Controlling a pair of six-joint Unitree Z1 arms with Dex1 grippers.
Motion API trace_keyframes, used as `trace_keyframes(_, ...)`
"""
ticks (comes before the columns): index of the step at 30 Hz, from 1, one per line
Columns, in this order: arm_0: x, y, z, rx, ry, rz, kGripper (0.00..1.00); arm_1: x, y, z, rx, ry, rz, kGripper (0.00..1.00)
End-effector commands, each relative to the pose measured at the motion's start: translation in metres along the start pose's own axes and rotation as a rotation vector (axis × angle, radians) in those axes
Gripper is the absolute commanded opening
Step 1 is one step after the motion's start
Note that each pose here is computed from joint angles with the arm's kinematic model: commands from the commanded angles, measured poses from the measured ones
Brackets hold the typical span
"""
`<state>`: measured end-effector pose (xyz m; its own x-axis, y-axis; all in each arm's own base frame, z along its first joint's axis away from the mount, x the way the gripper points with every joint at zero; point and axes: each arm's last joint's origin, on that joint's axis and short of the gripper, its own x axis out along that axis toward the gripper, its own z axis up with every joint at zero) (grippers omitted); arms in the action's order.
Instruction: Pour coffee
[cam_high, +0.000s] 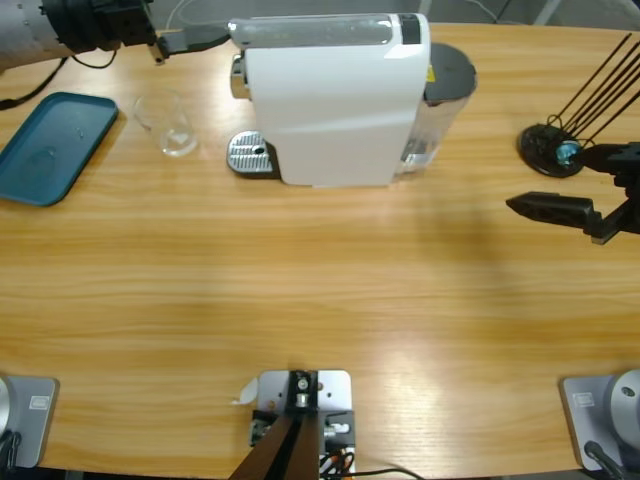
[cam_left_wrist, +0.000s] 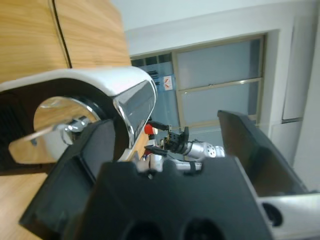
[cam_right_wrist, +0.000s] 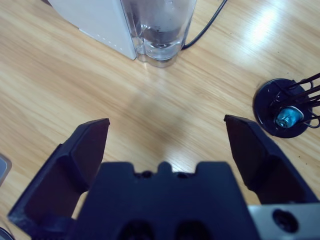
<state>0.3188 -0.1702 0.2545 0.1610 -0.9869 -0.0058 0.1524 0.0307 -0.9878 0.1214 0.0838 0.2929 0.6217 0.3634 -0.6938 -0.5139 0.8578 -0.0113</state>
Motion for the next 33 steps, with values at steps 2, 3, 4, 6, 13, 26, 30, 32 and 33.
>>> trace_keyframes(2, 0.005, 0.027, -0.008, -0.065, 0.009, -0.009, 0.769, 0.008, 0.0, -0.005, 0.005, 0.034, -0.016, 0.987)
trace_keyframes(3, 0.005, 0.026, -0.009, -0.067, 0.008, -0.009, 0.766, 0.008, 0.0, -0.005, 0.005, 0.034, -0.017, 0.987)
trace_keyframes(4, 0.005, 0.025, -0.011, -0.071, 0.008, -0.009, 0.766, 0.008, 0.0, -0.005, 0.005, 0.034, -0.016, 0.987)
trace_keyframes(6, 0.005, 0.023, -0.014, -0.076, 0.005, -0.009, 0.732, 0.008, 0.0, -0.005, 0.005, 0.035, -0.017, 0.987)
trace_keyframes(13, 0.005, 0.022, -0.021, -0.086, 0.003, -0.002, 0.098, 0.008, 0.0, -0.005, 0.005, 0.035, -0.016, 0.987)
trace_keyframes(26, -0.002, 0.011, -0.027, -0.077, -0.056, -0.006, 0.0, 0.009, 0.001, -0.004, 0.01, 0.038, -0.012, 0.977)
trace_keyframes(30, -0.004, 0.001, -0.029, -0.06, -0.068, -0.019, 0.0, 0.01, 0.0, -0.004, 0.01, 0.038, -0.013, 0.977)
trace_keyframes(32, -0.005, -0.003, -0.029, -0.054, -0.069, -0.024, 0.0, 0.01, 0.001, -0.004, 0.009, 0.038, -0.012, 0.973)
trace_keyframes(33, -0.004, -0.004, -0.03, -0.053, -0.067, -0.026, 0.0, 0.01, 0.0, -0.004, 0.01, 0.038, -0.012, 0.973)
